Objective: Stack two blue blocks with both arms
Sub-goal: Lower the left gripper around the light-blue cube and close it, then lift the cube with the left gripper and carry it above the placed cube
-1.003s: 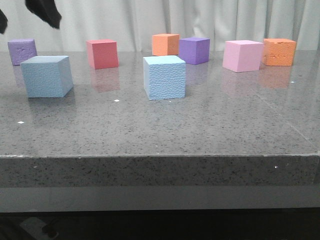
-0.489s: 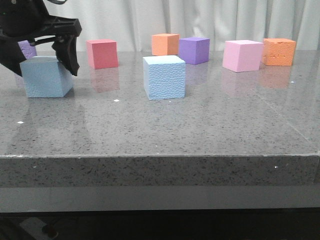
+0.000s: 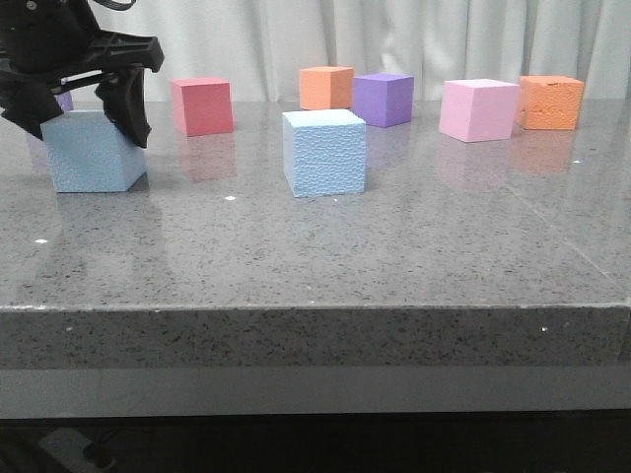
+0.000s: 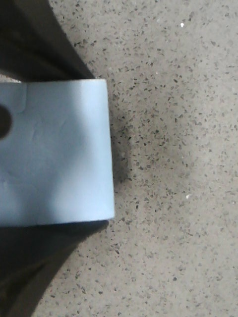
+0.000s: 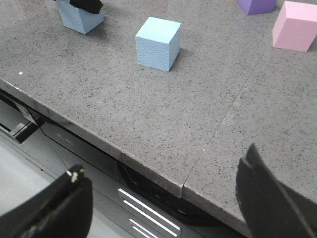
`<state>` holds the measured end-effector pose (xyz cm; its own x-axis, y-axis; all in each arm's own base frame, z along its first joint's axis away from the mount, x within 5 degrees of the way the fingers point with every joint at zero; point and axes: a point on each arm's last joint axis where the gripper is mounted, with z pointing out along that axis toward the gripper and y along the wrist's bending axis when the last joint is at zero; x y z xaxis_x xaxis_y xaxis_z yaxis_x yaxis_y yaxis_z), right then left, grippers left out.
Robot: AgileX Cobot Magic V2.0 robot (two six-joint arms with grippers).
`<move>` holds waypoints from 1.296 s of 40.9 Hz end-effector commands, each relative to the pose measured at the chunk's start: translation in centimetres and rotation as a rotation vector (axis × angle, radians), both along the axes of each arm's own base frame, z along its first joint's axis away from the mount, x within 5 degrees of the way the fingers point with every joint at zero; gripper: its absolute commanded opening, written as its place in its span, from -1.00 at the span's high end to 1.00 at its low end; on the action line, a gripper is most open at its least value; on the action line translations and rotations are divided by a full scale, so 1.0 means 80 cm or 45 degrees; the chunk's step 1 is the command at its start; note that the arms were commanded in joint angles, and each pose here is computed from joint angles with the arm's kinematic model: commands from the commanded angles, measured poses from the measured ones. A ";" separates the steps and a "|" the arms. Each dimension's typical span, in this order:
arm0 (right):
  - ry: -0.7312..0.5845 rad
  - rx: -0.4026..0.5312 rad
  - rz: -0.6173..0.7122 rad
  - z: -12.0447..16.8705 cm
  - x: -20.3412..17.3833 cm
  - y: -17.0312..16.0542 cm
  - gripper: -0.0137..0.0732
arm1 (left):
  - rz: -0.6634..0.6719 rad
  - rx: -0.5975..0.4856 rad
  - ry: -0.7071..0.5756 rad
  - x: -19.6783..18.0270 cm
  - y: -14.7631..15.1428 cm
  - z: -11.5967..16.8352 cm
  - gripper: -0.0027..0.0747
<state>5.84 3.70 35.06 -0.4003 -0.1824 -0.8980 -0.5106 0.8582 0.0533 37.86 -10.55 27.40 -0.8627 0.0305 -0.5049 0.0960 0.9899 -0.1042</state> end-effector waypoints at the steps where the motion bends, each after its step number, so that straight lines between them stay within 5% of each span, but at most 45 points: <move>1: -0.095 0.052 0.004 0.015 0.002 0.001 -0.70 | 0.001 -0.059 -0.133 -0.004 -0.005 0.038 -0.08; 10: -0.095 0.052 0.004 0.015 0.002 0.001 -0.70 | -0.002 -0.051 -0.152 -0.003 -0.004 0.040 0.07; 19: -0.095 0.052 0.004 0.015 0.002 0.001 -0.70 | -0.034 -0.065 -0.247 0.003 -0.008 0.078 0.12; 25: -0.095 0.052 0.004 0.015 0.002 0.001 -0.70 | -0.269 -0.015 -0.376 -0.001 -0.030 0.121 0.12; 35: -0.095 0.052 0.004 0.015 0.002 0.001 -0.70 | -0.887 0.072 -0.619 -0.034 -0.090 0.188 0.12; 44: -0.095 0.052 0.004 0.015 0.002 0.001 -0.70 | -1.469 0.282 -0.819 -0.069 -0.145 0.194 0.12; 53: -0.095 0.052 0.004 0.015 0.002 0.001 -0.70 | -1.558 0.311 -0.806 -0.064 -0.165 0.174 0.12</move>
